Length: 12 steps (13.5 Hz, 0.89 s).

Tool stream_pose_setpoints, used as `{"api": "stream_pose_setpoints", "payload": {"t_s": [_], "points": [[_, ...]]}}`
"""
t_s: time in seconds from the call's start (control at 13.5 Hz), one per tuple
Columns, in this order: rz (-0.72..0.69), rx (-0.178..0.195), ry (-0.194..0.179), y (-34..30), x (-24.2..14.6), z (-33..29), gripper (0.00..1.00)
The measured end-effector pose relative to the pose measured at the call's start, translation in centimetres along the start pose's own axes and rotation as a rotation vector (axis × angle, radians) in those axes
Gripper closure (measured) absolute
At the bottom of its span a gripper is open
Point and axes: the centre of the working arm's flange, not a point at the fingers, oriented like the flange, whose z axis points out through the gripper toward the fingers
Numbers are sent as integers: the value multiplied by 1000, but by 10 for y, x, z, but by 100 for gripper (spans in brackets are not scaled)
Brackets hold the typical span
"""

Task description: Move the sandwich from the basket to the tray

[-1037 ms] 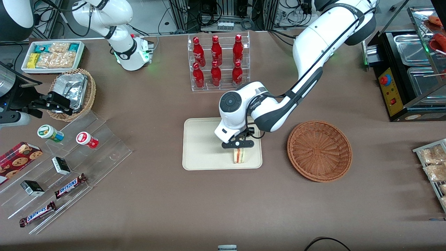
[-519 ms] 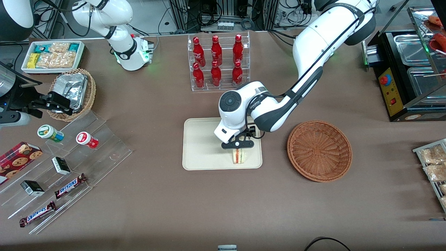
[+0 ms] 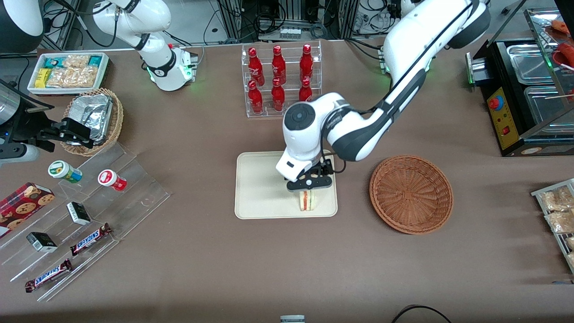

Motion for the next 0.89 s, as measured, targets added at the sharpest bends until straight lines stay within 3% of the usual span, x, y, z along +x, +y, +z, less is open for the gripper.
{"api": "stream_pose_setpoints", "payload": {"t_s": [0.07,0.22,0.37,0.89], "points": [[-21,9,-2,-12,7,-14,0],[-32,-20,-31,-33,18,-46,0],[-47,-36,-29,-49,27,-73,0],[-98,27,26,-110,50,-130,0]]}}
